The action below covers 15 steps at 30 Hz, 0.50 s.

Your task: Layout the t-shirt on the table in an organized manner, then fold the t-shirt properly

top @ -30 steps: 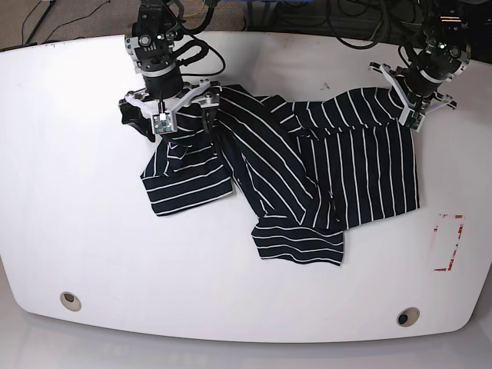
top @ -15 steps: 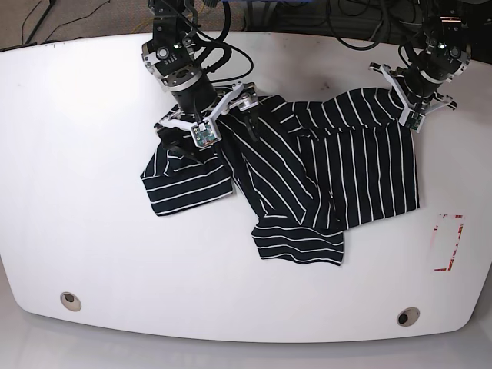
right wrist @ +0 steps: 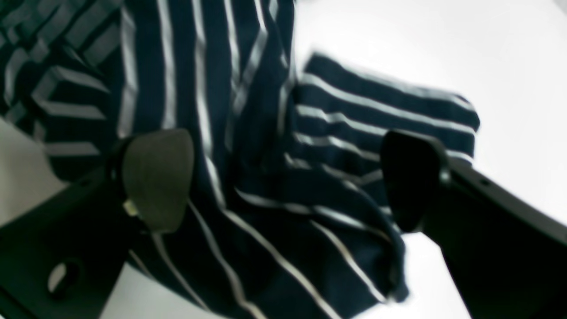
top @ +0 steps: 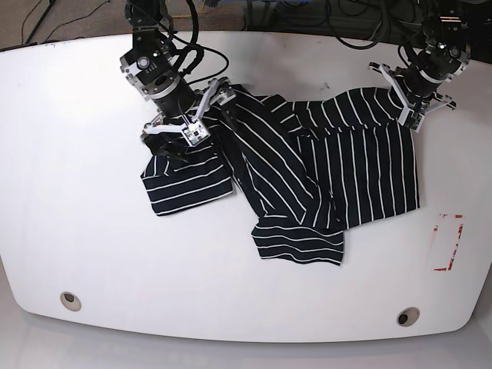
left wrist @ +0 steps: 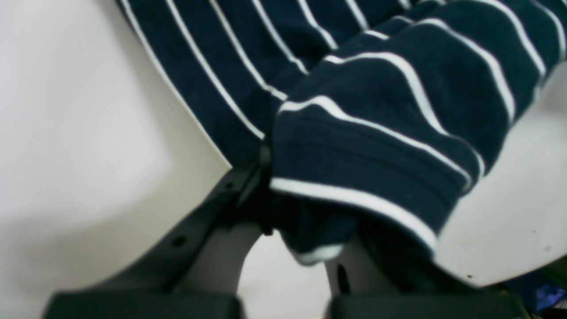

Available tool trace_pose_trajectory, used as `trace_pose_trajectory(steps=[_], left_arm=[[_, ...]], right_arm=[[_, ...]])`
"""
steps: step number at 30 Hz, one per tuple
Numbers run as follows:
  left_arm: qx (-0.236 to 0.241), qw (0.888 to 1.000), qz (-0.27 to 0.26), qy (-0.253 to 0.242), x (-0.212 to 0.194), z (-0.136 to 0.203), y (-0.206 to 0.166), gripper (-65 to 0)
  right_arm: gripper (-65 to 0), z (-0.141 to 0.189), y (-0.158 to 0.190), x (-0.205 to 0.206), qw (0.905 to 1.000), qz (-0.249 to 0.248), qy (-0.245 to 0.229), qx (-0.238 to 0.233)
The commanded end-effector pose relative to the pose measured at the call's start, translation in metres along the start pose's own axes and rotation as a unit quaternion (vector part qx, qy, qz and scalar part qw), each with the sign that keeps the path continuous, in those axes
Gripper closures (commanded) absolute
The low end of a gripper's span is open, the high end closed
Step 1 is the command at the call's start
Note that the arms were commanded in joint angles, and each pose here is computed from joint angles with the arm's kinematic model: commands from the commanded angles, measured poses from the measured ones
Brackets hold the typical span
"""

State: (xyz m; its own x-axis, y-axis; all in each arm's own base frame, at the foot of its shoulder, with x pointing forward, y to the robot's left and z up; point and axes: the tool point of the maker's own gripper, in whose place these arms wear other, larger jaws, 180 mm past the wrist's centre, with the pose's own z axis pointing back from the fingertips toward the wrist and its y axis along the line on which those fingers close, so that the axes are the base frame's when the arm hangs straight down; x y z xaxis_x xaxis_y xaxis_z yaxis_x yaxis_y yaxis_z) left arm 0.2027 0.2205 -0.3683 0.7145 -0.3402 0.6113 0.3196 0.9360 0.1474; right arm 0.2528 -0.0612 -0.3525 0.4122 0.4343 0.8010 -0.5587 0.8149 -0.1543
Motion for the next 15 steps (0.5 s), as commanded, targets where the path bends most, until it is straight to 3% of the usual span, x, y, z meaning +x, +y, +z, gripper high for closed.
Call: trace_pose_trajectory(steps=[1, 7, 15], left_arm=[[0.006, 1.000, -0.006, -0.013, 0.008, 0.003, 0.005, 0.0], [0.006, 1.000, -0.007, -0.013, 0.008, 0.003, 0.004, 0.0], [0.005, 1.000, -0.004, -0.009, 0.005, 0.001, 0.005, 0.0]], right_arm=[[-65.0, 0.004, -0.008, 0.008, 0.9998, 0.010, -0.016, -0.001], [-64.7, 0.008, -0.021, 0.004, 0.9997, 0.024, -0.010, -0.001], [-54.4, 0.004, -0.038, -0.001, 0.9996, 0.021, 0.005, -0.016]])
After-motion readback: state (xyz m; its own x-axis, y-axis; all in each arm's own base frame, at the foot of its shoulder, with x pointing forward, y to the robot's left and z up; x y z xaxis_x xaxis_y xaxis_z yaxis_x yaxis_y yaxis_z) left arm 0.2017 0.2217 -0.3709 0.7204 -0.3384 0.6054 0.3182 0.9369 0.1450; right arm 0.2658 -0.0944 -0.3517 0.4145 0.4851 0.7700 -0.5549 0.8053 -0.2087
